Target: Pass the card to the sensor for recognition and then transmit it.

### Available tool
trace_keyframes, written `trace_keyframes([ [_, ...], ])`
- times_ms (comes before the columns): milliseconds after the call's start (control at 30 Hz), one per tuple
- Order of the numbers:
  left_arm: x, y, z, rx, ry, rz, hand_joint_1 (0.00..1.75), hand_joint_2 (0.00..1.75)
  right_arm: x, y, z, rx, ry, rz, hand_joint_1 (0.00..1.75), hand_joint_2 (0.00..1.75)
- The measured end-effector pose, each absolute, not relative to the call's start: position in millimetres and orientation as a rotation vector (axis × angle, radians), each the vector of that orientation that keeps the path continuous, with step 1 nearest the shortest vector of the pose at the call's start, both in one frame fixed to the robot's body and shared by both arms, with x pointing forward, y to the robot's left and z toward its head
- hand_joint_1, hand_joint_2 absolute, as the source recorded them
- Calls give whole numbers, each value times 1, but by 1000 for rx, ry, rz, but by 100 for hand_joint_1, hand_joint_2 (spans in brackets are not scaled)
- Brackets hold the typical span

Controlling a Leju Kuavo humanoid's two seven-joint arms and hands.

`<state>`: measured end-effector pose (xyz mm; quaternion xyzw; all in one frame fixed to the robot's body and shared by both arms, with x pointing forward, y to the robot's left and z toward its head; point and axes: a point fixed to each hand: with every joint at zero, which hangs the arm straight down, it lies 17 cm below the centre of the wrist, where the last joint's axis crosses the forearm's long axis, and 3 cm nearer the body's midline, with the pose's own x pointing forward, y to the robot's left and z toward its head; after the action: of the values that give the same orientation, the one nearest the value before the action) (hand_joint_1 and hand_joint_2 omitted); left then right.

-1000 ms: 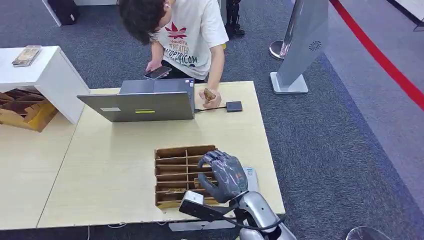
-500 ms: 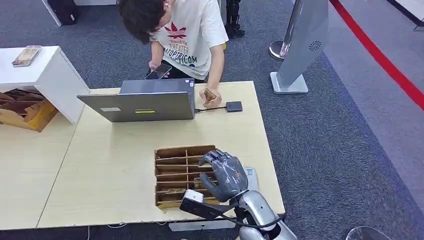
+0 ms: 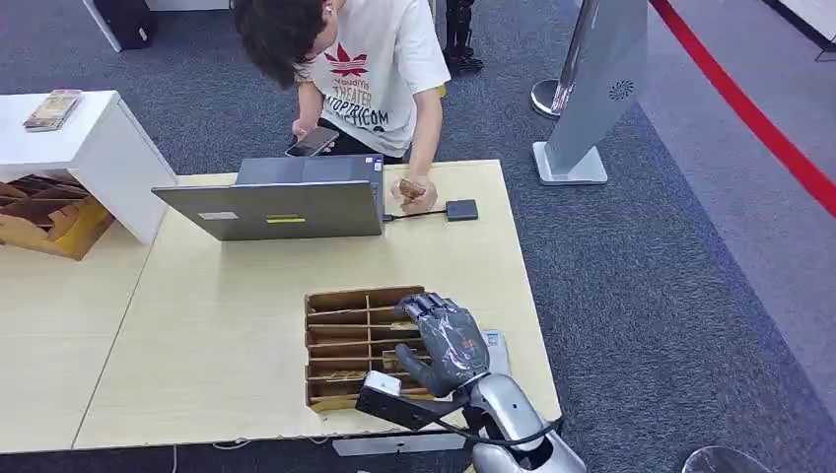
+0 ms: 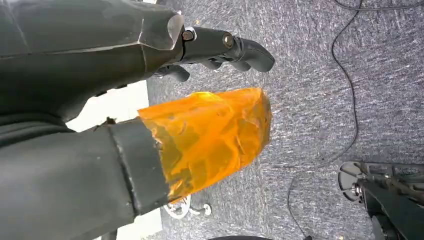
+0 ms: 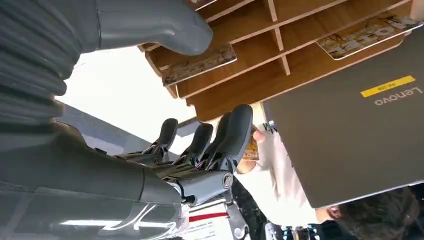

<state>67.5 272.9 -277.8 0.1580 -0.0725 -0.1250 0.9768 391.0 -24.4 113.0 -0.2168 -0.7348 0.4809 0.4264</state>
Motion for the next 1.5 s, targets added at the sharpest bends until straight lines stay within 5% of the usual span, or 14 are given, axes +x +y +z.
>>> trace_keyframes([
  [1167,69,273,-278,318,-148,-269,0,0,410,-41,91,-588,-1745,1206,89,175],
  [1267,69,272,-278,318,-148,-269,0,0,411,-41,88,-586,-1737,1208,103,175],
  [1367,69,272,-278,316,-148,-270,0,0,412,-41,87,-587,-1730,1206,168,175],
  [1500,69,272,-278,316,-148,-272,0,0,414,-41,86,-588,-1724,1206,175,175],
])
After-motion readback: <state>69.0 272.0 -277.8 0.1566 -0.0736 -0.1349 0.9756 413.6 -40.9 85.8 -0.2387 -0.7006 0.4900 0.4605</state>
